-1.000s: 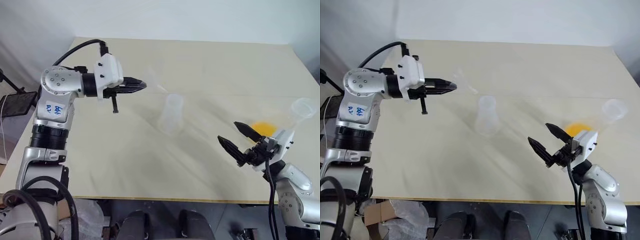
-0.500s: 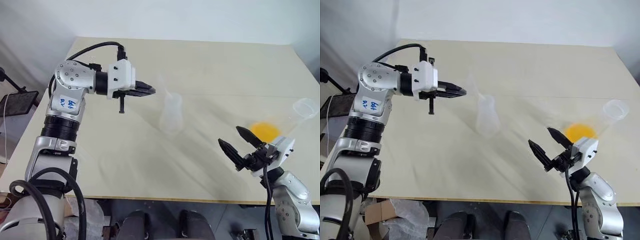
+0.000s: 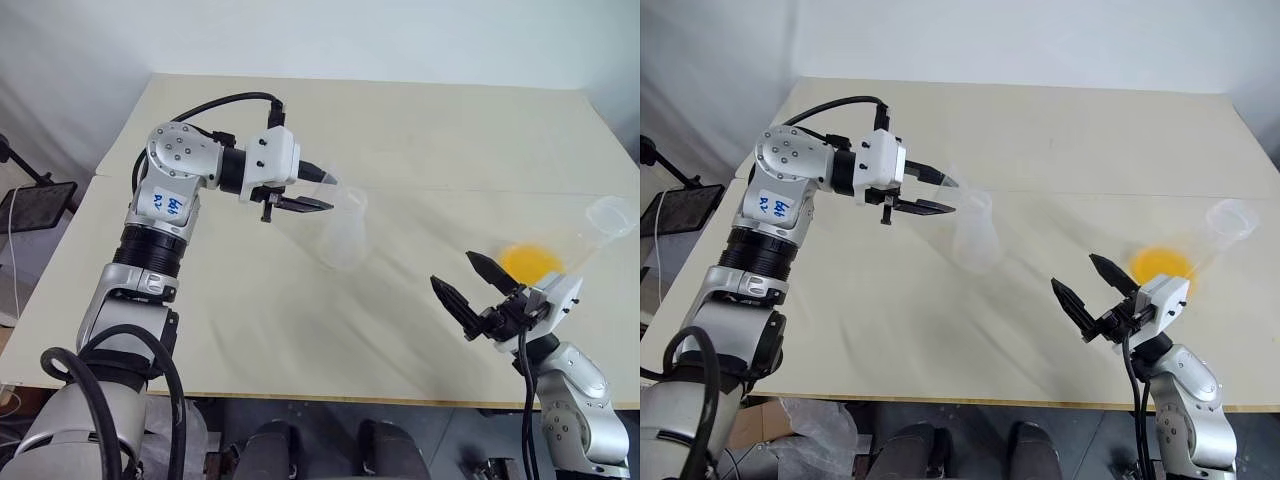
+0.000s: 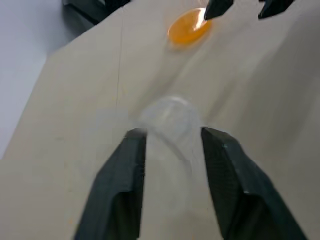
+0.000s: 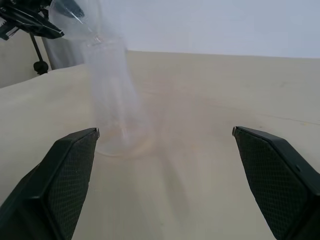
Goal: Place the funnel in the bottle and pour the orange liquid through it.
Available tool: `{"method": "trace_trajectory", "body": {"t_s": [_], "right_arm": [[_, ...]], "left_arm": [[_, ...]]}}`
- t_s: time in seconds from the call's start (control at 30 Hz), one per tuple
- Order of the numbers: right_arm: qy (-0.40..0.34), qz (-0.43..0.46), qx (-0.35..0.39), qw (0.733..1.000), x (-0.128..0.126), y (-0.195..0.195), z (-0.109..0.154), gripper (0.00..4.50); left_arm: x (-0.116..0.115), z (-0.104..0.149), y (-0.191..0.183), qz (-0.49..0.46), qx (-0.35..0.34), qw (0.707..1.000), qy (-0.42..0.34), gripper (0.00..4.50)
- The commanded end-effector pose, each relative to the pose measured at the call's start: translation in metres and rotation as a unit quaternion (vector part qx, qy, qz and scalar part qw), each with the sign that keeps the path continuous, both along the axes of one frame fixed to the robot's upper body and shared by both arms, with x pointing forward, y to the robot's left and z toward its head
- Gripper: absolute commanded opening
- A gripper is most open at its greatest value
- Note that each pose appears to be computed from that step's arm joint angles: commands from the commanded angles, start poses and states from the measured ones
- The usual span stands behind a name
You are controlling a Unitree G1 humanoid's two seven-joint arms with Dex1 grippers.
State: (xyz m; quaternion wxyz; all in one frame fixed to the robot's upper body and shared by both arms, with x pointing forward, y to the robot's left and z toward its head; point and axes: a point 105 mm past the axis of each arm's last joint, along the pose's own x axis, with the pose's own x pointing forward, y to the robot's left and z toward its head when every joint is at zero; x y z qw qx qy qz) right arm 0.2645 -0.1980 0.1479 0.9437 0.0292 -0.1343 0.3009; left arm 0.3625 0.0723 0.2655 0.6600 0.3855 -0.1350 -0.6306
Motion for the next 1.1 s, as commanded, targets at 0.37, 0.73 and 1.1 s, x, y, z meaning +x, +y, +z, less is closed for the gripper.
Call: {"method": "trace_trajectory", "body": {"t_s": [0.37,0.73,1.1], "right_arm": [[-0.023,0.005,-0.003,1.000,0.002,0.001,0.009,4.50],[-0.024,0.005,-0.004,1.000,0.002,0.001,0.009,4.50],[-0.020,0.084,-0.053,0.995,0.006,0.018,0.010,4.50]], "left_arm": [[-0.016,0.018,0.011,0.000,-0.135,0.991,0.000,4.47],[-0.028,0.010,0.012,-0.009,-0.178,0.983,0.034,4.47],[-0.050,-0.044,0.123,0.244,-0.295,0.919,0.091,4.47]]}}
